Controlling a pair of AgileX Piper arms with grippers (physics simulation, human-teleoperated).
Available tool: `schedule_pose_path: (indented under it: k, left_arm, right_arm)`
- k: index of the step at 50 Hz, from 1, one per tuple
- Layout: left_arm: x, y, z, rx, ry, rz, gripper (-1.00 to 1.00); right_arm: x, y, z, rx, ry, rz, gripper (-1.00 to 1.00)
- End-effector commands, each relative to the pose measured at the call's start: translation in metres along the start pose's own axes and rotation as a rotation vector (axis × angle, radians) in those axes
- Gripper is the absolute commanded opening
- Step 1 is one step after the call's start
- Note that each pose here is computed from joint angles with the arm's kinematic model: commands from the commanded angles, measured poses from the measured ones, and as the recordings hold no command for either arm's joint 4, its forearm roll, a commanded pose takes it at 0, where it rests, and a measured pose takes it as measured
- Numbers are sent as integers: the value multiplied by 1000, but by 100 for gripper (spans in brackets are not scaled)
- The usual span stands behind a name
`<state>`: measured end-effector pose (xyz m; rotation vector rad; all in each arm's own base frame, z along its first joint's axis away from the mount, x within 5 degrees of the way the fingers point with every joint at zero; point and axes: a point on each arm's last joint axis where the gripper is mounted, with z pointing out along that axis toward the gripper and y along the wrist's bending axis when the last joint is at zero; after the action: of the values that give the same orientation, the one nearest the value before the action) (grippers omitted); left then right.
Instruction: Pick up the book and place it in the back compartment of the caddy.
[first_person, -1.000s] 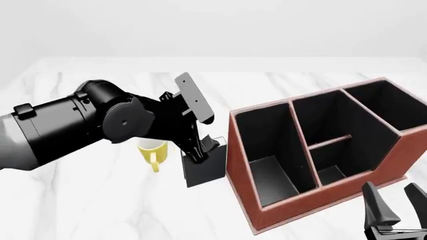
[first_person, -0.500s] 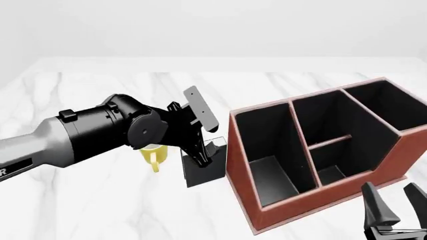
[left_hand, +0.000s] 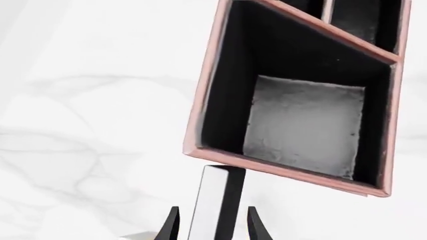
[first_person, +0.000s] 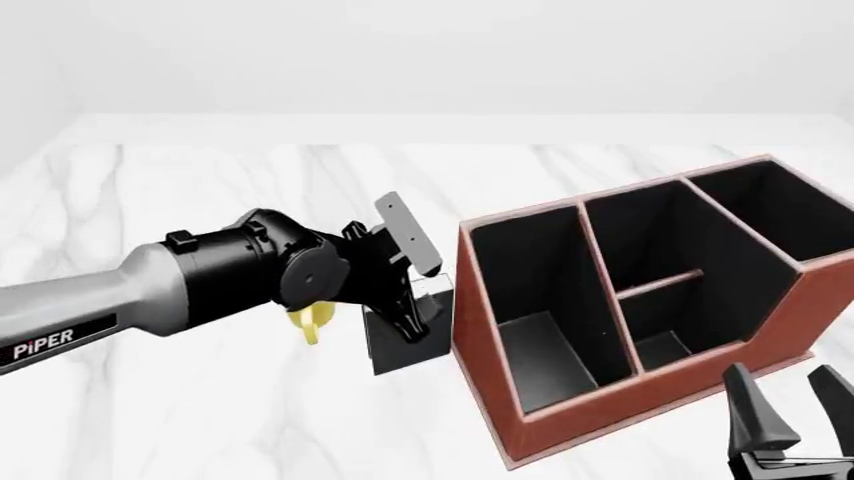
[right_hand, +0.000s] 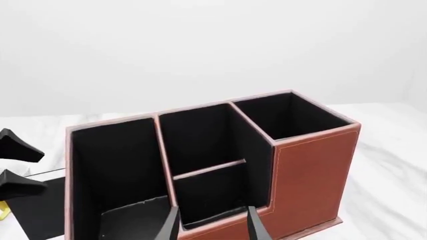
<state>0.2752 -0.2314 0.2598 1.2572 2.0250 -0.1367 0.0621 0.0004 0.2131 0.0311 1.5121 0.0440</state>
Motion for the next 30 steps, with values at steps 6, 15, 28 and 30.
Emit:
schedule_pose_path:
  k: [6,15,28,30]
  left_arm:
    - [6,-4,16,8,11,-13,100]
    - [10,-7,21,13,20,-19,100]
    - [26,3,39,1,61,-16,100]
    - [28,1,41,5,67,-14,100]
  right_arm:
    - [0,0,1,2,1,1,100]
    - [0,0,0,0,1,2,100]
    - [0,0,0,-1,1,4,100]
    - [0,0,0,-1,2,5,100]
